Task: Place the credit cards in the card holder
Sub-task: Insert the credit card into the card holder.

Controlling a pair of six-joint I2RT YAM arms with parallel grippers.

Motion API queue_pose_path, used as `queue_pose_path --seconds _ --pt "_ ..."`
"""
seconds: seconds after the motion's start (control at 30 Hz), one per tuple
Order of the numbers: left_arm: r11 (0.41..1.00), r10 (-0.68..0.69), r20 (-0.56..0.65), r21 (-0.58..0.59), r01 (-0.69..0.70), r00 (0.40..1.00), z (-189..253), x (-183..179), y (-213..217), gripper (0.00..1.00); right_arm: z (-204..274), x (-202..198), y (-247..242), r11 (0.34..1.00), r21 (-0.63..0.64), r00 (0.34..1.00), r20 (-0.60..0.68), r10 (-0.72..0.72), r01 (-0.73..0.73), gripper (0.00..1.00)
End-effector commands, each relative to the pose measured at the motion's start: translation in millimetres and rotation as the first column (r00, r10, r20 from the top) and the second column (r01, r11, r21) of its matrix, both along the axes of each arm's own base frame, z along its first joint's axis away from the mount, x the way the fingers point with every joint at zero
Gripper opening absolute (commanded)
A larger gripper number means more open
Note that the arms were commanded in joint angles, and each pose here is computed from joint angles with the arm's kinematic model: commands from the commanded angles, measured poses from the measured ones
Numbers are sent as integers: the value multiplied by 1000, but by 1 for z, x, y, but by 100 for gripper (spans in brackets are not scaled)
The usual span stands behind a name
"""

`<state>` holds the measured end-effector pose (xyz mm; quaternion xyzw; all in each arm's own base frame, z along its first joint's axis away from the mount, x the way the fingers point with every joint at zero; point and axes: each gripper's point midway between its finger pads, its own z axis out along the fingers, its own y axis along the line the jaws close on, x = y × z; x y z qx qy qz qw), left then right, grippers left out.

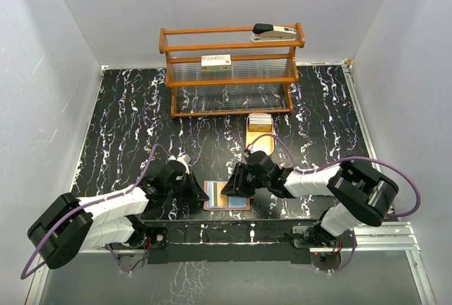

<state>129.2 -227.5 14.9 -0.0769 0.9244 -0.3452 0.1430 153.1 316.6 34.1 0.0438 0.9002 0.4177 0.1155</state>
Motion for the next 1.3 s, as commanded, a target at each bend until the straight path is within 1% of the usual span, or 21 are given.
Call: queue_pose_path --seconds 0.0,0.17,0.43,0.6,0.8,0.93,1.03,1.13,1.27 --pt "999 -21 -46 41 23 999 -13 -12 8 0 24 12 21 997 74 997 76 22 -28 30" --pt "999 -19 -43 41 21 999 -12 -12 8 0 26 13 23 996 76 994 103 40 -48 28" --pt "999 -13 -44 41 14 999 -12 -12 9 0 29 11 24 995 81 993 105 56 -65 28" --pt "998 -3 -47 62 6 999 -14 -13 13 0 29 15 11 998 -29 991 124 51 -48 33" --pt "998 -5 -40 60 7 999 -13 -12 13 0 47 31 -9 985 -171 967 243 73 -31 39" --pt "998 -9 -34 60 11 999 -11 -12 13 0 72 55 -18 966 -257 919 378 117 -17 41" --pt "998 -13 -30 56 15 999 -10 -13 13 0 87 79 -31 934 -356 867 472 160 21 43" --pt "999 -17 -26 51 19 1000 -10 -13 13 0 100 105 -37 897 -442 800 541 261 7 45" --pt "999 -26 -19 47 27 999 -7 -13 12 0 99 144 -56 799 -601 744 530 407 -8 47"
